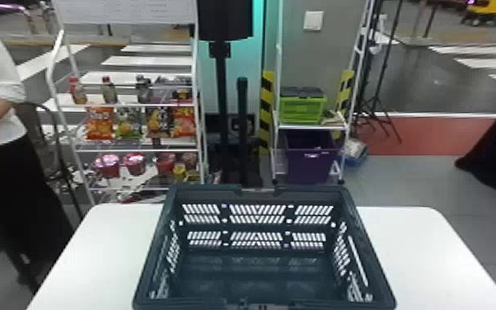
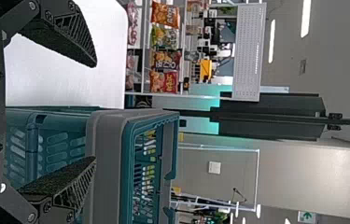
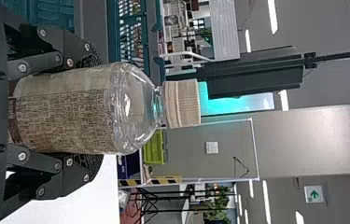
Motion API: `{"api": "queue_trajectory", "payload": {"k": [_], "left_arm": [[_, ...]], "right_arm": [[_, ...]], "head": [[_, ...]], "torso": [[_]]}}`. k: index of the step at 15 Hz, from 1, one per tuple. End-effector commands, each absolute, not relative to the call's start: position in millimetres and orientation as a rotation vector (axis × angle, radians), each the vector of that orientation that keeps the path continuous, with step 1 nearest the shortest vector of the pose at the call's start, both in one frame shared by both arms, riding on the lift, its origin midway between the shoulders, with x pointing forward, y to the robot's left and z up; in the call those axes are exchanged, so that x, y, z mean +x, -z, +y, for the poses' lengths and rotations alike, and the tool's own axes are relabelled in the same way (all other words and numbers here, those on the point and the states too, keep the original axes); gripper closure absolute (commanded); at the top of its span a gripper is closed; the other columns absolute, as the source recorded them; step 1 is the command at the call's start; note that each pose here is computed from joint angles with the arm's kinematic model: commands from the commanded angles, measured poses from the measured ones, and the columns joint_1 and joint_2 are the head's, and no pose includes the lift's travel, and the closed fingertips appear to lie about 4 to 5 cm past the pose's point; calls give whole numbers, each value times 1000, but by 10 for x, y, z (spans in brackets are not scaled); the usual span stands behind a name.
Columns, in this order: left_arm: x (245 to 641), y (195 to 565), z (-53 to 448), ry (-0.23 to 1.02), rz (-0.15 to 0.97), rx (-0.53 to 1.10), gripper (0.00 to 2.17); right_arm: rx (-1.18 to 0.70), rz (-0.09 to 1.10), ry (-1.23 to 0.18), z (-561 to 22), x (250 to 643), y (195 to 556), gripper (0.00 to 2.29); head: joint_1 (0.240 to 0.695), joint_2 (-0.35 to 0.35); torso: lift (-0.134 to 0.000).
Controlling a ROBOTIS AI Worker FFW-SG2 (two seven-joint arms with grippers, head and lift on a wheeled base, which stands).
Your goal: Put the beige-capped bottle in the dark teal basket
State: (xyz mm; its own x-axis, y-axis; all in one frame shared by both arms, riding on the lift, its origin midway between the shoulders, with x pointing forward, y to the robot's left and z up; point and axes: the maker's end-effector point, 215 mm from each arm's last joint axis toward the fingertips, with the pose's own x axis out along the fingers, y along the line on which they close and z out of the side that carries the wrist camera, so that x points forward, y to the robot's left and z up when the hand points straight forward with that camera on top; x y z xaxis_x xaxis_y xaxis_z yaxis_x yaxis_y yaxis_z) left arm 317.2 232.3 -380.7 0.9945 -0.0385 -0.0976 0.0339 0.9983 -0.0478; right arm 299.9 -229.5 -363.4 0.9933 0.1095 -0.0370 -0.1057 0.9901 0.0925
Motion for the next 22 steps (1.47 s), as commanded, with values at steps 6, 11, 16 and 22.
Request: {"api": "queue_trajectory", "payload": {"k": [6, 11, 16, 22], "left_arm": [[3198, 3817, 2324, 36, 104, -43, 184], [3221, 3808, 2326, 36, 101, -44, 184], [3216, 3824, 2322, 41, 105, -44, 184], [3151, 3800, 2349, 38, 91, -50, 184]], "right_arm": [[92, 42, -106, -2303, 3018, 3651, 2243], [93, 3, -115, -2265, 3090, 3352, 2243], [86, 11, -150, -2167, 3484, 2850, 2243], [66, 214, -205, -1894, 4118, 2812, 2243]], "head": [[499, 0], [499, 0], [499, 0], [499, 0]], "torso": [[0], [0], [0], [0]]}}
